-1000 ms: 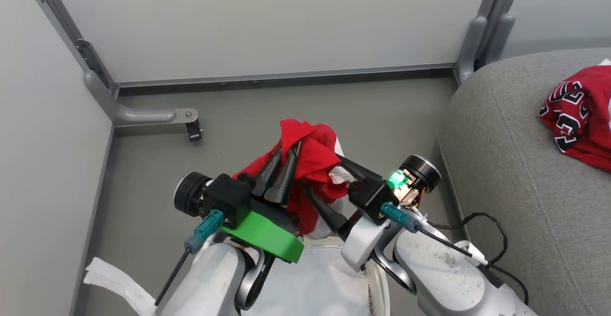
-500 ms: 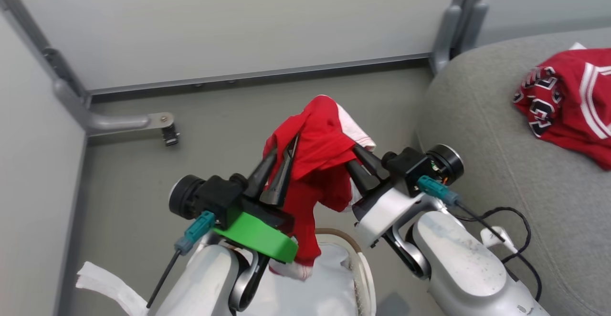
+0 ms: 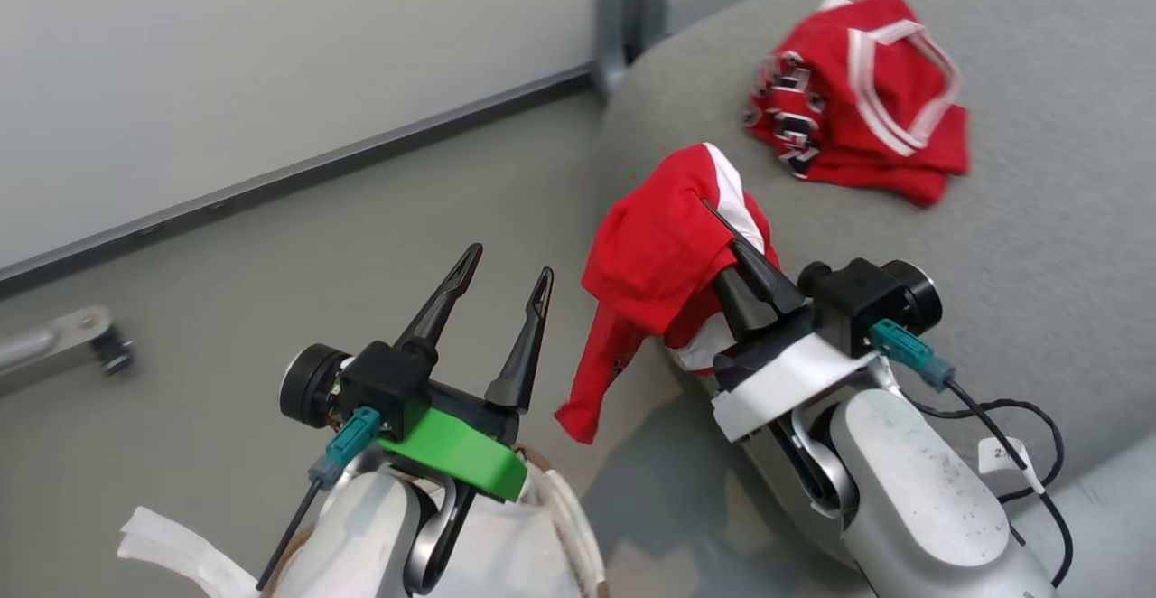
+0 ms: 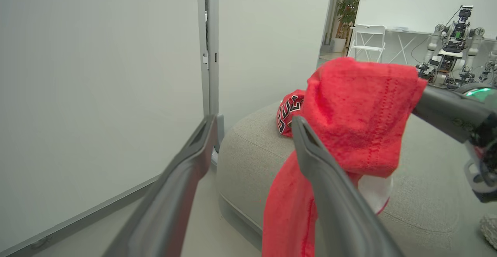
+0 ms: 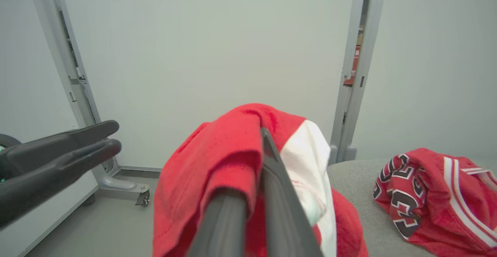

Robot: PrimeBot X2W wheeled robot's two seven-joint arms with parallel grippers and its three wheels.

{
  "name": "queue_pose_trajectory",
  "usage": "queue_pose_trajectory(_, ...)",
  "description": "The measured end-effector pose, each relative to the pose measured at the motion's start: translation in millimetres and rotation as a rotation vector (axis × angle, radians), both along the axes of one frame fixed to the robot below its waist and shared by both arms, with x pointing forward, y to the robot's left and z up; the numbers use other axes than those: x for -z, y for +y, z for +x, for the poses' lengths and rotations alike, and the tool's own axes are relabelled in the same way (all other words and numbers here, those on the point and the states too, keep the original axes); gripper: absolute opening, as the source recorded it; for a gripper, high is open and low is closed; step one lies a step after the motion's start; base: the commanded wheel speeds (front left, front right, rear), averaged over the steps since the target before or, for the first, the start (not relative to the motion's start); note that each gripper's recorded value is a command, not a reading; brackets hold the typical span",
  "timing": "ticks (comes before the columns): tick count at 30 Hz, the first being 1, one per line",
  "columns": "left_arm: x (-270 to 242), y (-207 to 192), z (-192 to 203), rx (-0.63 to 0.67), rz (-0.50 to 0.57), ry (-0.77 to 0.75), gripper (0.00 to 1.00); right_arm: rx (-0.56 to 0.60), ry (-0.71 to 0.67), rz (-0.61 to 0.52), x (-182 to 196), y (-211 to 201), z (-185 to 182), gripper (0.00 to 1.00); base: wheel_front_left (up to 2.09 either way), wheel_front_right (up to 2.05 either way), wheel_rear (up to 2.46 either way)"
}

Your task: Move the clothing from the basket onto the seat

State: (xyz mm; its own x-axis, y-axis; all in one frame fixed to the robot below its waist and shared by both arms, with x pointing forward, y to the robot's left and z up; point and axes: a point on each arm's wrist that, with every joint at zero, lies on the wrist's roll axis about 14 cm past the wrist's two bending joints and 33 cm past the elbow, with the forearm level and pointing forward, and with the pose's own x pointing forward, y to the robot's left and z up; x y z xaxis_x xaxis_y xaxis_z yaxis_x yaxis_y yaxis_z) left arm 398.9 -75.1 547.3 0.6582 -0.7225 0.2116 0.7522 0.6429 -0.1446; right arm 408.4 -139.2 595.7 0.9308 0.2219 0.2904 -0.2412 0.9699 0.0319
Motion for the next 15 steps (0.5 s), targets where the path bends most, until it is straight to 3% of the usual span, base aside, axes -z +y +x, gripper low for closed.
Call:
queue_pose_trajectory(7,27,-66,-24,0.240,0.029,0.051,1.00,0.281,-0.015,-0.035,-4,-91,-28,0.00,0.00,0.00,0.00)
queue_pose_trajectory(15,66,-78,-17,0.321,0.054,0.123,1.00,0.402,-0.015,-0.172,-12,-133,-8,0.00,0.00,0.00,0.00)
